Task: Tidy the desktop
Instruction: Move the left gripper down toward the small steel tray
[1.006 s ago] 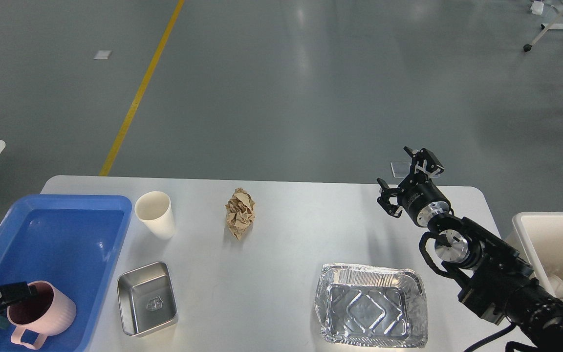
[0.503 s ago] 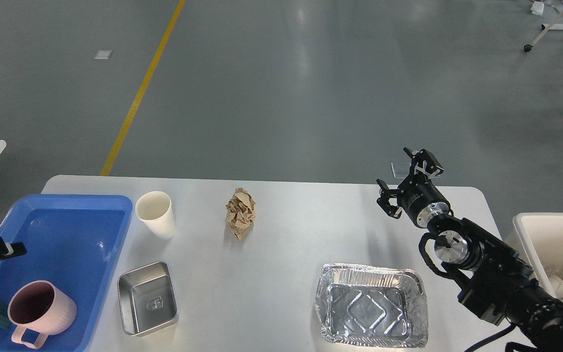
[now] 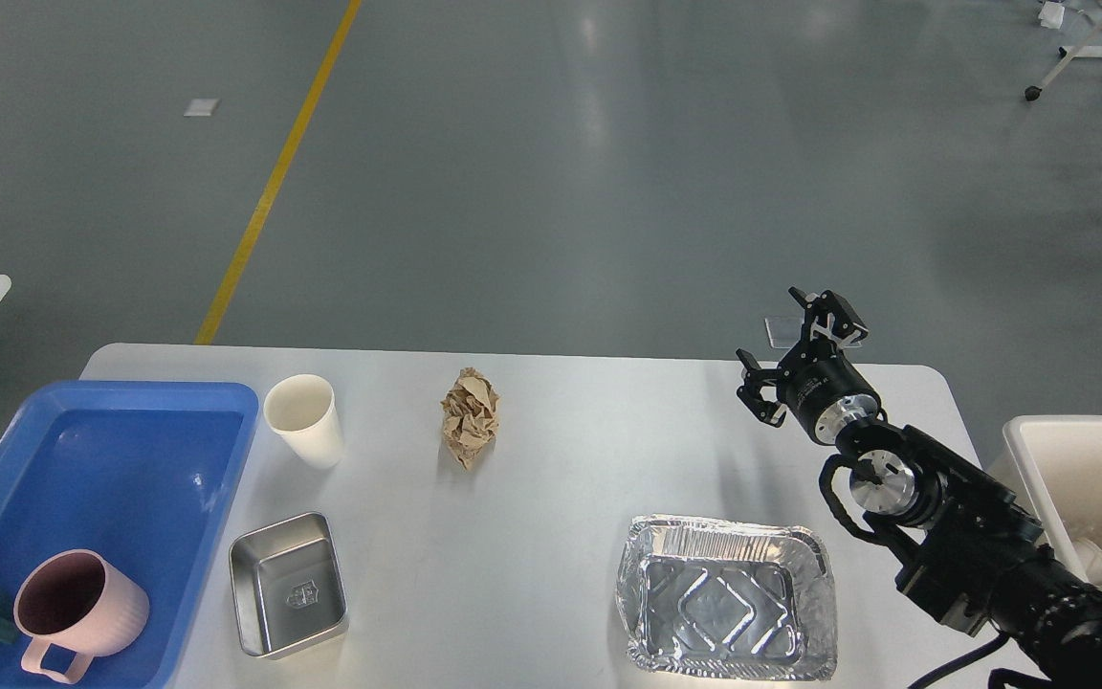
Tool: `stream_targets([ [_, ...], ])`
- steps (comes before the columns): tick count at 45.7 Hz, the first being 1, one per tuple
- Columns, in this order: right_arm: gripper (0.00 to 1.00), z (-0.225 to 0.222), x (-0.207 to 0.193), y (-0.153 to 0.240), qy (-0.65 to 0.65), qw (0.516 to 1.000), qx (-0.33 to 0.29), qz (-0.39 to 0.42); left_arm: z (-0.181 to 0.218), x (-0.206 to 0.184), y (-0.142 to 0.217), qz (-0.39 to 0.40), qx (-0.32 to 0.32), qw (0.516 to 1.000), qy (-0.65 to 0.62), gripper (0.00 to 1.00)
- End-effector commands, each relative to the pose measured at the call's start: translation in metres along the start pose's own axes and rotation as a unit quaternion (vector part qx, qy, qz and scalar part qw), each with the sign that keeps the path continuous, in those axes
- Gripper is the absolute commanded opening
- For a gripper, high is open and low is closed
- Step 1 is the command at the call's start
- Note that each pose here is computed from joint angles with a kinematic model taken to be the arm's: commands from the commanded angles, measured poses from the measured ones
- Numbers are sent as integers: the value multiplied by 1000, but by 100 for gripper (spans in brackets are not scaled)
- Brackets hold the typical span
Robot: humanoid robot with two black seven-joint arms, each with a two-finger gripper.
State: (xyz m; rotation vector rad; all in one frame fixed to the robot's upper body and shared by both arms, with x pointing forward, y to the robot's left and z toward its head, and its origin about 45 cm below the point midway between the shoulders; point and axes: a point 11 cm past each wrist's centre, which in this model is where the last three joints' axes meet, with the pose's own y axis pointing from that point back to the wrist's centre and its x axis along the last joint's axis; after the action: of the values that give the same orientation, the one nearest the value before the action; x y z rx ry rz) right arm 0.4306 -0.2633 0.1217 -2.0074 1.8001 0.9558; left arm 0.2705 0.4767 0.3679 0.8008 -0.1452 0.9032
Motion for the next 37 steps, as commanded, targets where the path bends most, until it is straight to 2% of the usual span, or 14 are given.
stream_targets([
  [1, 100, 0, 1, 0, 0, 1000, 0, 1, 0, 0, 1, -3, 4, 1000, -1, 84],
  [17, 100, 0, 1, 0, 0, 1000, 0, 2, -9, -11, -13, -24, 8, 1000, 12, 87],
  [27, 100, 0, 1, 0, 1, 1000, 0, 1, -30, -43, -54, -59, 15, 998, 34, 87],
  [37, 100, -1, 1, 0, 1, 1000, 1, 1, -69, -87, -85, -83, 57, 994, 52, 88],
])
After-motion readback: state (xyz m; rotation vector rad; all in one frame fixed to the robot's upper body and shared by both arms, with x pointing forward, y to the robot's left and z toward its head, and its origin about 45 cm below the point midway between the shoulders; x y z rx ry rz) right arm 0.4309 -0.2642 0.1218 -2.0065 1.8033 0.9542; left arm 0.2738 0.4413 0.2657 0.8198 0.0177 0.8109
